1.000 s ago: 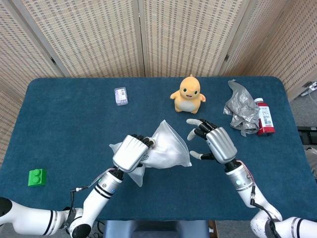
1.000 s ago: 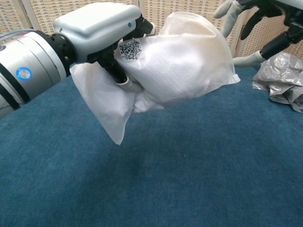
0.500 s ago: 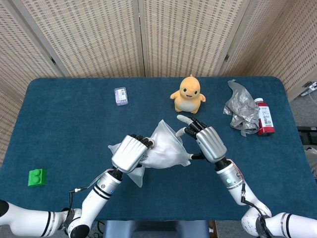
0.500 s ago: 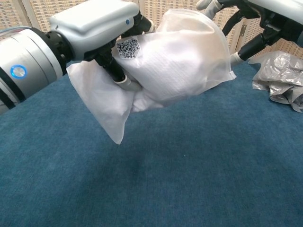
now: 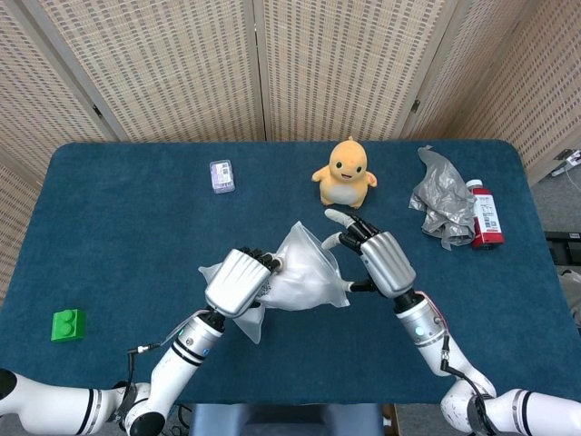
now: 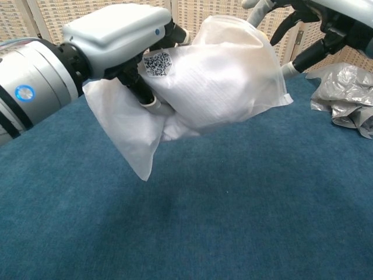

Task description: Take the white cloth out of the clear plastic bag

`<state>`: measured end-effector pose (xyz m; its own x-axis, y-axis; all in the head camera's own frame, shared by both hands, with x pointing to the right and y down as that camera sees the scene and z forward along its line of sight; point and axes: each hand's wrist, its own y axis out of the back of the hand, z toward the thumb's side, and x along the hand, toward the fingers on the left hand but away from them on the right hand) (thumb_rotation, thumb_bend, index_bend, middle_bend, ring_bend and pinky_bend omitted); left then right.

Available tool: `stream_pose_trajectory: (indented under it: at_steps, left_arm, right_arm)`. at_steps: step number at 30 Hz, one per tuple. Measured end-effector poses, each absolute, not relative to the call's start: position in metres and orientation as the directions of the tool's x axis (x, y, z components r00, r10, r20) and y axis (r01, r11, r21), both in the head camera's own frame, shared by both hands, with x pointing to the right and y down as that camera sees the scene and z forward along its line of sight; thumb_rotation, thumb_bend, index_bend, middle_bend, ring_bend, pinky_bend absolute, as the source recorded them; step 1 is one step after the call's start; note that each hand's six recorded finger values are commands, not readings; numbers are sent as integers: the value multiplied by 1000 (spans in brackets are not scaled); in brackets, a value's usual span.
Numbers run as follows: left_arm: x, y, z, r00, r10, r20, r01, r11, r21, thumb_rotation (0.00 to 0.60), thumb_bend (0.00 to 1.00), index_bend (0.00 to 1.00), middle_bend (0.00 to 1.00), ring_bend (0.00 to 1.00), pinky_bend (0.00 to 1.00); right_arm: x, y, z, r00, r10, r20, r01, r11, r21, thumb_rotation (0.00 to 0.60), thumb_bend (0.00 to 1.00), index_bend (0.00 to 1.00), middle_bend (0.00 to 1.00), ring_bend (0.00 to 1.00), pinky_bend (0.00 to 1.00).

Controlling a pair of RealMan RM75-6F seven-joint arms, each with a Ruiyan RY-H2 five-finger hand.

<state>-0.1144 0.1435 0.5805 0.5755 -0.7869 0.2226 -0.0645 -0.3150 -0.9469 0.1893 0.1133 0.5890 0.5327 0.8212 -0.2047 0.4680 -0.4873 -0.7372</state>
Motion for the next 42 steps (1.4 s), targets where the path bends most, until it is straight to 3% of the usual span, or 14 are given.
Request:
stream_pose_trajectory:
  at_steps: [25, 28, 36, 42]
  left_arm:
    - [-113, 141, 574, 575, -791, 206, -83, -307, -948, 600, 59, 482, 653, 611, 706]
    - [-114, 141, 572, 576, -791, 205, -86, -308, -947, 600, 60, 482, 652, 611, 706]
    - [-115, 142, 570, 576, -791, 206, -90, -312, -946, 600, 60, 482, 652, 610, 706]
    - [-118, 143, 573, 572, -790, 220, -83, -323, -943, 600, 59, 474, 652, 610, 706]
  right_arm:
    - [157, 122, 606, 578, 782, -234, 479, -557, -678, 600, 15, 409, 119, 76, 315]
    - [152, 124, 608, 584, 776, -240, 483, -569, -666, 600, 134, 447, 119, 65, 307]
    - [142, 123, 614, 583, 775, -246, 495, -578, -648, 600, 501, 659, 142, 62, 306]
    - [138, 117, 613, 563, 796, -222, 516, -548, -658, 600, 590, 743, 180, 62, 306]
